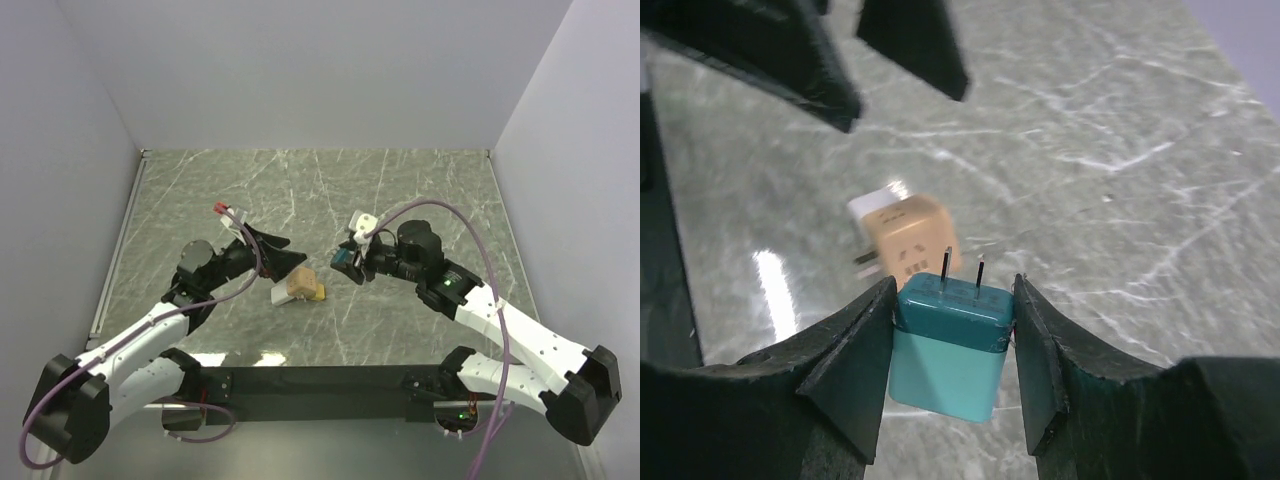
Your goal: Insert the plug
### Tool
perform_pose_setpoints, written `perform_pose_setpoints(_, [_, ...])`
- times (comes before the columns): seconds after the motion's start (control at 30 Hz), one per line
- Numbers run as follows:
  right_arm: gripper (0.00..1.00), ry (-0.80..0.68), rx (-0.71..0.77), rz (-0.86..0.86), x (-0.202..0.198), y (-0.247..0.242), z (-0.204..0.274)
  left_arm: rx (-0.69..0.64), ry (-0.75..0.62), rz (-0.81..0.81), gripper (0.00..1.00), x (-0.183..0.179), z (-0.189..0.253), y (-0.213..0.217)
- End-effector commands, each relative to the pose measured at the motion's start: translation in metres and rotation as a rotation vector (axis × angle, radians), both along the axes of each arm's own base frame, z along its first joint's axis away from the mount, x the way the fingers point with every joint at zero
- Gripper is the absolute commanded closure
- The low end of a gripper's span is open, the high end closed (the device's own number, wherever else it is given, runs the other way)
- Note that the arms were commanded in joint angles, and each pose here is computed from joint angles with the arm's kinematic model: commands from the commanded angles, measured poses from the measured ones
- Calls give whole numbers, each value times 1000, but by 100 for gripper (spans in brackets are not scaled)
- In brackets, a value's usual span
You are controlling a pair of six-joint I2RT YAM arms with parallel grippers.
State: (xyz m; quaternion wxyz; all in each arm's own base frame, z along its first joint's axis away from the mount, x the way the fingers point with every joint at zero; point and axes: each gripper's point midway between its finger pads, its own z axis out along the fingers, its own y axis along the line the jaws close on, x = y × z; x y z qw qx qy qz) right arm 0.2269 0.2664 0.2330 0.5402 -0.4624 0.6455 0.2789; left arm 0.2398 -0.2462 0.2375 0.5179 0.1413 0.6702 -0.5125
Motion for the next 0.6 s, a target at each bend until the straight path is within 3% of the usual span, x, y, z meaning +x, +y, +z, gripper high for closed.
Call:
perform_pose_setpoints(0.0, [92, -60, -8, 121, -16, 15, 17, -70, -30, -57, 1, -4, 29, -14])
perform_pose_setpoints(0.2, [93, -41, -36, 140, -19, 24, 12, -66, -2, -111, 6, -10, 24, -36])
perform_pose_setpoints(0.57, [94, -19, -66, 135, -16, 31, 4, -48, 13, -165, 38, -18, 19, -53])
